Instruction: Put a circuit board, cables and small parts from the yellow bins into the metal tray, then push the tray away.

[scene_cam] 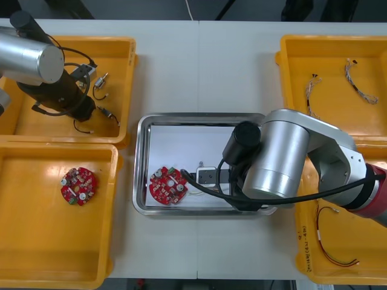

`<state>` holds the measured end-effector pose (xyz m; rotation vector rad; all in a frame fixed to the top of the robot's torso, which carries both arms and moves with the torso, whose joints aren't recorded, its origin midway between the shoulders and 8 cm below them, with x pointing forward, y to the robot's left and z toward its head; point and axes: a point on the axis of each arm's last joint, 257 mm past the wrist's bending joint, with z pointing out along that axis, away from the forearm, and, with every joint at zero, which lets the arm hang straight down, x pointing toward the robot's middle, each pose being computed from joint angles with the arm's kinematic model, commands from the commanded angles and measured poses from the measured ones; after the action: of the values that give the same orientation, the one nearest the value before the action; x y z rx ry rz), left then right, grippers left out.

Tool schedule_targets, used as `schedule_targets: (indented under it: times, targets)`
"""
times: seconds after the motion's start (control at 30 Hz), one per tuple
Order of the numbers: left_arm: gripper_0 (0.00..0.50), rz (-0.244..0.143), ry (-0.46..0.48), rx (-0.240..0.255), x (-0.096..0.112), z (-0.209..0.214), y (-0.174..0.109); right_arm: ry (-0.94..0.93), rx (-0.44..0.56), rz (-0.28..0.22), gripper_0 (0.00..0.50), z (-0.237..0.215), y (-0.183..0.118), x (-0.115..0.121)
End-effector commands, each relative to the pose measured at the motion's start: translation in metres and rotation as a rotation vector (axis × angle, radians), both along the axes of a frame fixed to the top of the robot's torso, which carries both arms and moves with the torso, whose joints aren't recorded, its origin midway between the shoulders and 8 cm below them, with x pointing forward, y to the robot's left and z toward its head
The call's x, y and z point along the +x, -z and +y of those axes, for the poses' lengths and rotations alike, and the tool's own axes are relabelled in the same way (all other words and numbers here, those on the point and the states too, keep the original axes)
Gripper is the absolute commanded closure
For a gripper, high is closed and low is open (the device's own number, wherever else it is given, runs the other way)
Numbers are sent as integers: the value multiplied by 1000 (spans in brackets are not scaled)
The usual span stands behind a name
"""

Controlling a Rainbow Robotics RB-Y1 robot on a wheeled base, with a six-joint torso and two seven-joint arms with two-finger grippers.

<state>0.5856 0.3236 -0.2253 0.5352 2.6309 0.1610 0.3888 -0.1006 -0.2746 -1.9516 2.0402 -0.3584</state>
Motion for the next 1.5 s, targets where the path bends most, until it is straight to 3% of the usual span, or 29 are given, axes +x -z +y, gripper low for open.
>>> schedule_targets:
  times: [0.03,0.3,0.63,1.1,1.37,1.5]
  targets:
    - [498,-37,91,30,13,-17,-19,22,52,-68,0,14,-47,8]
    - [500,-45,94,34,11,-13,-36,81,25,-108,0,-10,-87,6]
    - [498,-9,95,27,-12,-11,-77,111,128,-246,0,-21,-149,24]
    - [498,40,79,36,-54,-48,-107,311,217,-248,0,-111,-185,33]
    - [498,43,85,-16,-76,-99,-114,511,247,-284,0,-175,-202,54]
    - [499,30,86,-7,-87,-120,-115,616,251,-283,0,-203,-201,66]
